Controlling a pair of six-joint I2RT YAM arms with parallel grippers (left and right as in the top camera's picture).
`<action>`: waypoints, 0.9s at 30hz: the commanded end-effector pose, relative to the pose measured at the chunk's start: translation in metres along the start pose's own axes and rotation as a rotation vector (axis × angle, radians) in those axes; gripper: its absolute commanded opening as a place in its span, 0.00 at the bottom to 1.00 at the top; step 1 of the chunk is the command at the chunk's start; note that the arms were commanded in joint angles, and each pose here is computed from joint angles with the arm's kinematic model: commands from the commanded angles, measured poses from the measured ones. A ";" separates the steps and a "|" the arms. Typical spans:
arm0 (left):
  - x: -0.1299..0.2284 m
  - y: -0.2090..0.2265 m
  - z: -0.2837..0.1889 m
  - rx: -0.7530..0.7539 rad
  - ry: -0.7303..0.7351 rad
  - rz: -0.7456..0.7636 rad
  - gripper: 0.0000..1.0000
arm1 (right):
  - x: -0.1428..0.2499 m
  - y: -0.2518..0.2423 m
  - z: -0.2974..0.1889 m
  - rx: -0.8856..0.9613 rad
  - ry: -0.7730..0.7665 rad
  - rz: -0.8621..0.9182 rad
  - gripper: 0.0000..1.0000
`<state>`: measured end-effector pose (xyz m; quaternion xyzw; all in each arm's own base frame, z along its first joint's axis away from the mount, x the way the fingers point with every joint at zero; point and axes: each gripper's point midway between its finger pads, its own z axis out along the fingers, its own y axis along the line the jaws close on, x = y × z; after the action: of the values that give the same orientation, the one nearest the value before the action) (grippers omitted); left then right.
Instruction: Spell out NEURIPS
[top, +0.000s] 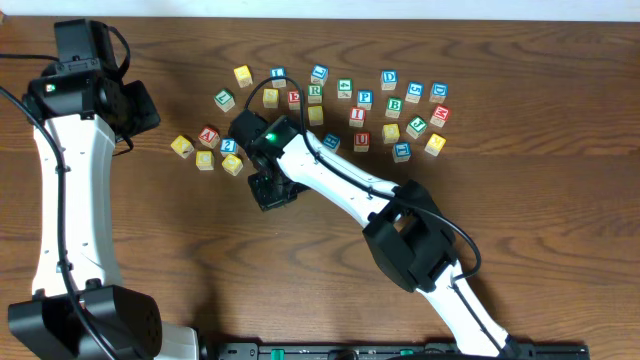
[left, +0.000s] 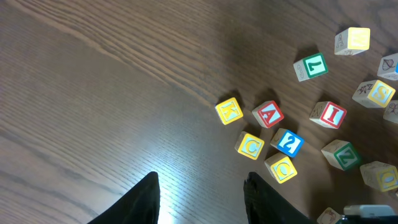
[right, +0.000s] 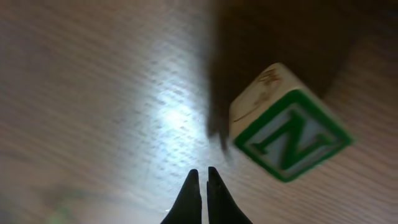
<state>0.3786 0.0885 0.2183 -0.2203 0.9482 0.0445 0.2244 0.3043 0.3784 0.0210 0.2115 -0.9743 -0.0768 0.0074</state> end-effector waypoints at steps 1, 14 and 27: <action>0.005 0.002 0.007 -0.014 0.024 0.007 0.44 | -0.006 -0.016 0.001 0.093 -0.033 0.039 0.01; 0.005 0.000 0.007 0.000 0.027 0.007 0.44 | -0.014 -0.031 0.005 0.168 -0.080 0.060 0.02; 0.005 0.000 0.007 0.000 0.026 0.007 0.44 | -0.027 -0.014 -0.037 0.072 -0.148 0.037 0.01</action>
<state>0.3786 0.0884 0.2181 -0.2202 0.9483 0.0441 0.2242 0.3256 0.3620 0.0172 0.1879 -0.9812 -0.0205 -0.0394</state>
